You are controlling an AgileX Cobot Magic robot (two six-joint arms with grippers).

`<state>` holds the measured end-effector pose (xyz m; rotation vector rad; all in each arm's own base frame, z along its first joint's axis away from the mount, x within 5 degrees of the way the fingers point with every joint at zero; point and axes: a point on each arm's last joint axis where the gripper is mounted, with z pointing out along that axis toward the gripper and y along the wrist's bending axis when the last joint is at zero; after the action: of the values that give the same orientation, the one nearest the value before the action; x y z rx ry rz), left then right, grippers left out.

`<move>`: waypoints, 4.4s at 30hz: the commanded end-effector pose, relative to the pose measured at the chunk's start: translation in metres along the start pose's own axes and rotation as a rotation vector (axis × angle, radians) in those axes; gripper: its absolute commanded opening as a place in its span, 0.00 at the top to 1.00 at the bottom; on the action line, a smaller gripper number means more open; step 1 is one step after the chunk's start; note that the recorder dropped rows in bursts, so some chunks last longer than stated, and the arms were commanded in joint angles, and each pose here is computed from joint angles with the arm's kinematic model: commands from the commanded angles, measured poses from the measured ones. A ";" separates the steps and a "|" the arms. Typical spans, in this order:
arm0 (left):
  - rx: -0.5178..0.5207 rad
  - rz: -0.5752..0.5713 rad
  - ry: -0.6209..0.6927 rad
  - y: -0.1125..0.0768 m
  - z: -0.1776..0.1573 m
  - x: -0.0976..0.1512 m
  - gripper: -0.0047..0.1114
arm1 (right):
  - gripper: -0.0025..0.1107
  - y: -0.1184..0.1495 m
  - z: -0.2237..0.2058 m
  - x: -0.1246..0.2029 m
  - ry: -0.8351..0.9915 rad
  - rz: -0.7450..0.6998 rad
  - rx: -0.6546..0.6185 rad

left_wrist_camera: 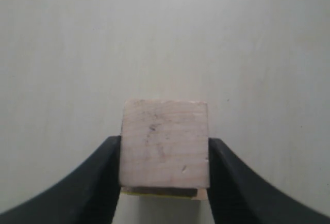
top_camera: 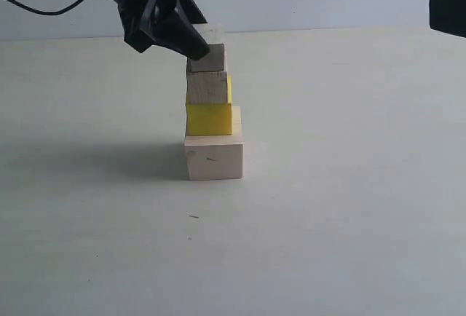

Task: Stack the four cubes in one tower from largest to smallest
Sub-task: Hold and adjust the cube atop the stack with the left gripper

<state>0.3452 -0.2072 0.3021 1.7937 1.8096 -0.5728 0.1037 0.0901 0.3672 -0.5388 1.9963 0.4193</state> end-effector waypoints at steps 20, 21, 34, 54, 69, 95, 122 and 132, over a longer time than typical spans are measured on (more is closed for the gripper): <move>-0.017 0.030 -0.004 -0.002 -0.008 -0.005 0.96 | 0.98 0.000 -0.001 0.002 -0.001 0.010 -0.011; -0.018 0.030 -0.002 -0.002 -0.008 -0.005 0.96 | 0.98 0.000 -0.001 0.002 -0.001 0.010 -0.011; -0.017 0.044 -0.003 -0.002 -0.008 -0.005 0.96 | 0.98 0.000 -0.001 0.002 -0.001 0.010 -0.011; -0.031 0.043 -0.010 -0.001 -0.008 -0.006 0.96 | 0.98 0.000 -0.001 0.002 -0.001 0.010 -0.011; -0.034 0.037 -0.024 -0.001 -0.008 -0.007 0.96 | 0.98 0.000 -0.001 0.002 -0.001 0.010 -0.011; -0.021 0.019 -0.026 0.000 -0.004 -0.005 0.70 | 0.98 0.001 -0.001 0.002 0.000 0.012 -0.012; -0.025 0.019 -0.014 0.001 -0.004 -0.004 0.65 | 0.98 0.001 -0.001 0.002 0.000 0.012 -0.012; -0.024 0.021 -0.010 0.001 -0.004 -0.004 0.65 | 0.98 0.001 -0.001 0.002 0.001 0.013 -0.013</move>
<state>0.3451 -0.2060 0.3053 1.8077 1.7831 -0.5376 0.1031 0.0906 0.3667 -0.5346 2.0051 0.4326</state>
